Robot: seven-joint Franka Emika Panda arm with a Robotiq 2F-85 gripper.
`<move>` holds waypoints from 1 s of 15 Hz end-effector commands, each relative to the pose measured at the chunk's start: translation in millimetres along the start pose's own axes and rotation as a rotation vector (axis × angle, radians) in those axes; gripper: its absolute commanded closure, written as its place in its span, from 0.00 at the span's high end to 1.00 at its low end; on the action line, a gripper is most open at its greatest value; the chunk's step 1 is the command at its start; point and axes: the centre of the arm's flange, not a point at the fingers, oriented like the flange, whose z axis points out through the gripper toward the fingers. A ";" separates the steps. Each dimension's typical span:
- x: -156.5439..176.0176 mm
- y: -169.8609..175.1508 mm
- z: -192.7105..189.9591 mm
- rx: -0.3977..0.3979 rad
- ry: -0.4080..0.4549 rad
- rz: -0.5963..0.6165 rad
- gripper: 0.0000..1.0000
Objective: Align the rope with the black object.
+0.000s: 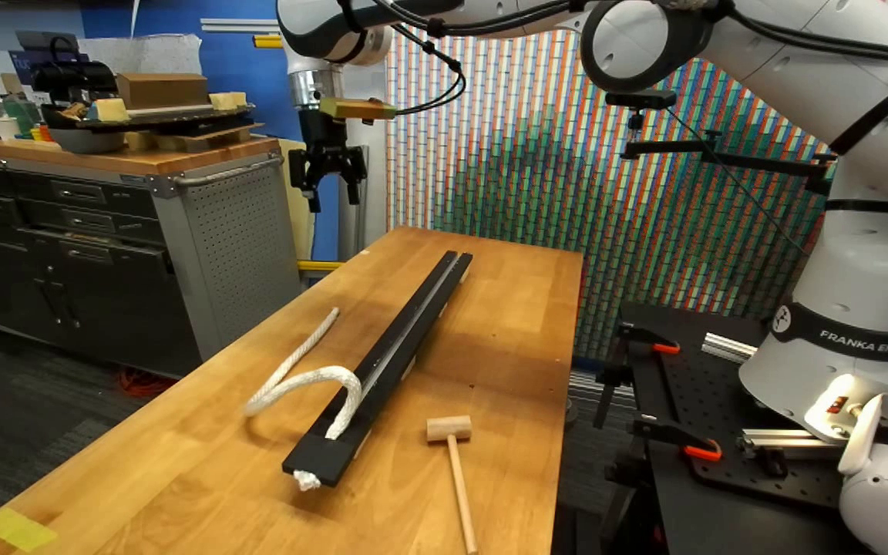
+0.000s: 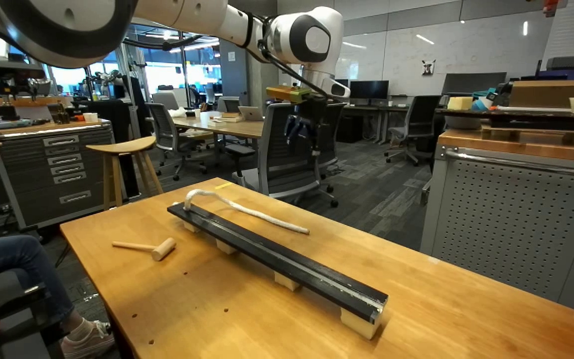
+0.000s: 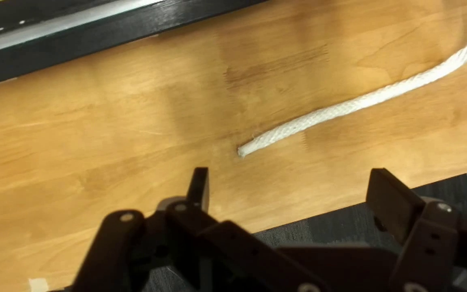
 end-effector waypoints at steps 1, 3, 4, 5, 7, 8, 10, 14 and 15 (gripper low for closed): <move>27.6 -29.3 3.1 0.017 -0.005 0.088 1.00; 27.2 -34.8 16.1 0.022 -0.023 0.109 1.00; 25.7 -37.0 19.2 0.025 -0.036 0.101 1.00; 23.5 -37.4 20.6 0.033 -0.049 0.075 1.00; -2.2 -28.4 34.0 -0.007 -0.042 0.077 1.00; -2.4 -28.1 35.7 -0.008 -0.045 0.077 1.00; -2.4 -27.9 36.1 -0.008 -0.046 0.077 1.00; -2.1 -26.5 35.4 0.008 -0.031 0.139 1.00; -1.0 -25.3 36.8 0.020 -0.025 0.206 1.00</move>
